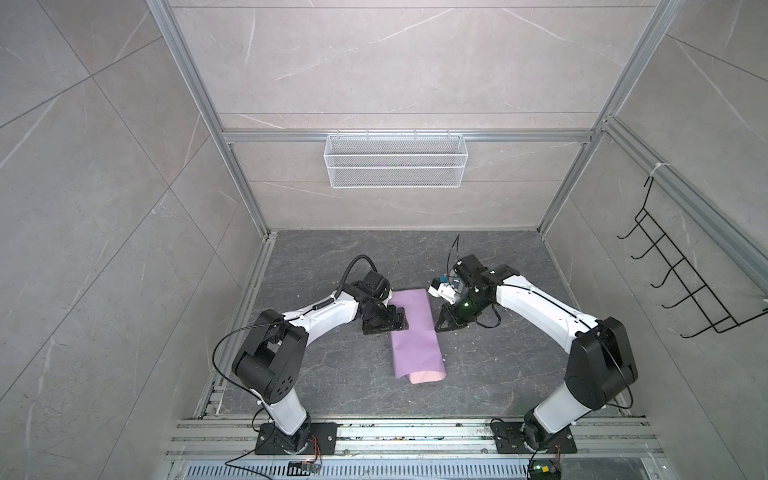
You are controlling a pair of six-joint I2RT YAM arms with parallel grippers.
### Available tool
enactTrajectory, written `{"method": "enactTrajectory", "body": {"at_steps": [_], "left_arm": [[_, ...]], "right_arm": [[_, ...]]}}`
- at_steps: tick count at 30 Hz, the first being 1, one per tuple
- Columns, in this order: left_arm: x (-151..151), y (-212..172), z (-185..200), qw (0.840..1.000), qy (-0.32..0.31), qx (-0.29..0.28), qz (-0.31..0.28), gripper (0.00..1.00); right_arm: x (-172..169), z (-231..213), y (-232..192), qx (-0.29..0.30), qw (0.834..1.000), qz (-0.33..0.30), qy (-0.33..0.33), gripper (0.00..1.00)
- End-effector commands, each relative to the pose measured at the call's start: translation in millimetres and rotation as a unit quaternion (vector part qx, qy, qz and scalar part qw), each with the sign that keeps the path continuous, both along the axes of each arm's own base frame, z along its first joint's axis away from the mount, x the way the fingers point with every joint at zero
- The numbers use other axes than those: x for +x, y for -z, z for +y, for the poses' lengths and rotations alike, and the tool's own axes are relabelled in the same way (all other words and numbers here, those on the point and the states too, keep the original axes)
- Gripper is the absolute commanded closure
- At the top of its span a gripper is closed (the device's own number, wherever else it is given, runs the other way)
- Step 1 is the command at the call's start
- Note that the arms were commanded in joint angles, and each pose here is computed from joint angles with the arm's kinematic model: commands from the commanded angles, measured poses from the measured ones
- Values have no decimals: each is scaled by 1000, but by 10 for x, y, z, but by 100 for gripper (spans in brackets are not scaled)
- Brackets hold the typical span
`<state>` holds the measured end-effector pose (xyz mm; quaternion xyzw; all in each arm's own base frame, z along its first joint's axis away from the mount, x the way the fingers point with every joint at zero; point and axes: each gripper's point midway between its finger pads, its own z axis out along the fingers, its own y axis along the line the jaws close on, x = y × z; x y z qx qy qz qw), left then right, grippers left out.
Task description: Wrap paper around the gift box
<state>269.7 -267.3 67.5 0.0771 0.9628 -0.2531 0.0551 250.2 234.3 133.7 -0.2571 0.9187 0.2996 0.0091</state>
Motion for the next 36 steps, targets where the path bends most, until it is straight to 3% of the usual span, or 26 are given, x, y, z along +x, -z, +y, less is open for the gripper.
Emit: {"method": "enactTrajectory", "body": {"at_steps": [1, 6, 15, 36], "left_arm": [[-90, 378, 231, 996, -4, 79, 27, 11], [-85, 383, 223, 996, -3, 79, 28, 11], [-74, 374, 211, 997, -2, 78, 28, 11], [-101, 407, 237, 996, -3, 81, 29, 11]], "right_arm": [[-86, -93, 68, -39, 998, 23, -46, 100], [72, -227, 154, -115, 992, 8, -57, 100], [142, -73, 217, -118, 988, 27, -97, 100], [293, -68, 340, -150, 983, 29, -101, 100]]}}
